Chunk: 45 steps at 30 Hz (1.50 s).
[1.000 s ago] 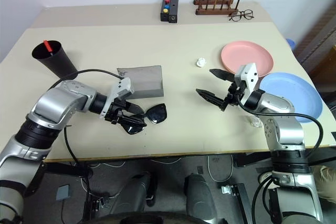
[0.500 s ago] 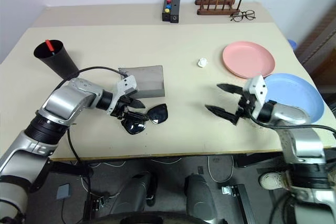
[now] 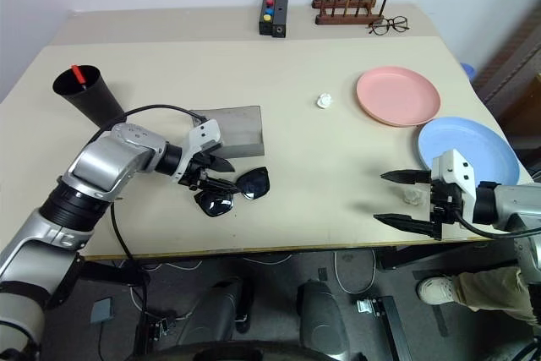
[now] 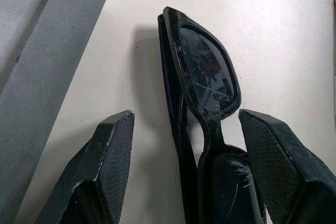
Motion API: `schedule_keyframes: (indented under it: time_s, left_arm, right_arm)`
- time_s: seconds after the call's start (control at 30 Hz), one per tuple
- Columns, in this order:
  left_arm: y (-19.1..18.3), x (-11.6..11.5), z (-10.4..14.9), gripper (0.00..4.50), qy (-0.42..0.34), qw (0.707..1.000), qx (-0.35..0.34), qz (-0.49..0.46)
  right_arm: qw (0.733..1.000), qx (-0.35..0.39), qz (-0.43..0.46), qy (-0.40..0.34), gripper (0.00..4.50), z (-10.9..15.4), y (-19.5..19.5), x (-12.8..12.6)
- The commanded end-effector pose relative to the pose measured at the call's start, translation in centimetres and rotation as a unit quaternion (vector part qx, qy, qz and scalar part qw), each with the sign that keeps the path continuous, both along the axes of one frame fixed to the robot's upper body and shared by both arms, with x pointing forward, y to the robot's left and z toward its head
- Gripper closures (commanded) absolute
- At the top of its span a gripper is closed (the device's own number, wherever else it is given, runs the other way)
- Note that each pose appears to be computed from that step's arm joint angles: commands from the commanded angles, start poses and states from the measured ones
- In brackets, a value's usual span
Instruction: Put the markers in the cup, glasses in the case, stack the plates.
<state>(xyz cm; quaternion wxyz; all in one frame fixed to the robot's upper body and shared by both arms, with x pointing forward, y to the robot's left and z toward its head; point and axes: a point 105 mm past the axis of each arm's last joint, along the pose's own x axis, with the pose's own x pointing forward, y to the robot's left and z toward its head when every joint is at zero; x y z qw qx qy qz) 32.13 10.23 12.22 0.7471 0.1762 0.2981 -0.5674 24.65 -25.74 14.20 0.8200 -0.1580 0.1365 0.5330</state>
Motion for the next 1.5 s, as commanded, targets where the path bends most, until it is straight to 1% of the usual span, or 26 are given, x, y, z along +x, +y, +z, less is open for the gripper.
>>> schedule_keyframes:
  time_s: [0.03,0.1,0.2,0.3,0.67,1.07,1.17,1.2,1.27,1.33,1.5]
  left_arm:
    - [0.0,0.2,0.6,1.28,-0.019,1.0,0.005,-0.011]
    - [0.0,0.2,0.6,1.28,-0.02,1.0,0.006,-0.011]
    - [0.1,0.2,0.4,1.28,-0.021,1.0,0.009,-0.013]
    - [0.2,0.2,0.4,1.28,-0.022,1.0,0.009,-0.013]
    - [0.5,-0.2,0.2,1.28,-0.023,1.0,0.008,-0.016]
    - [0.4,-0.4,0.2,1.28,-0.023,0.999,0.01,-0.026]
    - [0.5,-0.5,0.1,2.04,-0.022,0.999,0.012,-0.03]
    - [0.5,-0.4,0.1,2.49,-0.022,0.999,0.012,-0.03]
    - [0.5,-0.4,0.0,3.59,-0.023,0.999,0.012,-0.03]
    - [0.5,-0.3,0.0,4.48,-0.023,0.999,0.011,-0.029]
    - [0.5,-0.3,0.4,4.48,-0.029,0.999,0.005,-0.027]
  right_arm:
    - [1.0,0.004,0.019,-0.018,0.0,1.4,0.0,-0.5]
    - [0.999,0.024,0.03,-0.029,0.0,1.9,0.5,-0.6]
    - [0.995,0.057,0.042,-0.075,0.0,3.4,1.6,-0.1]
    - [0.992,0.057,0.055,-0.098,0.0,3.6,2.0,-0.1]
    - [0.987,0.06,0.093,-0.114,0.0,3.6,3.1,0.0]
    - [0.987,0.055,0.094,-0.118,0.0,3.3,3.1,0.1]
    - [0.987,0.057,0.093,-0.116,0.0,3.3,3.2,0.0]
    - [0.987,0.057,0.093,-0.116,0.0,3.3,3.2,0.0]
    - [0.987,0.062,0.094,-0.116,0.0,3.2,3.4,0.0]
    - [0.987,0.067,0.093,-0.117,0.0,3.2,3.6,0.1]
    - [0.986,0.075,0.096,-0.115,0.0,3.2,4.1,0.1]
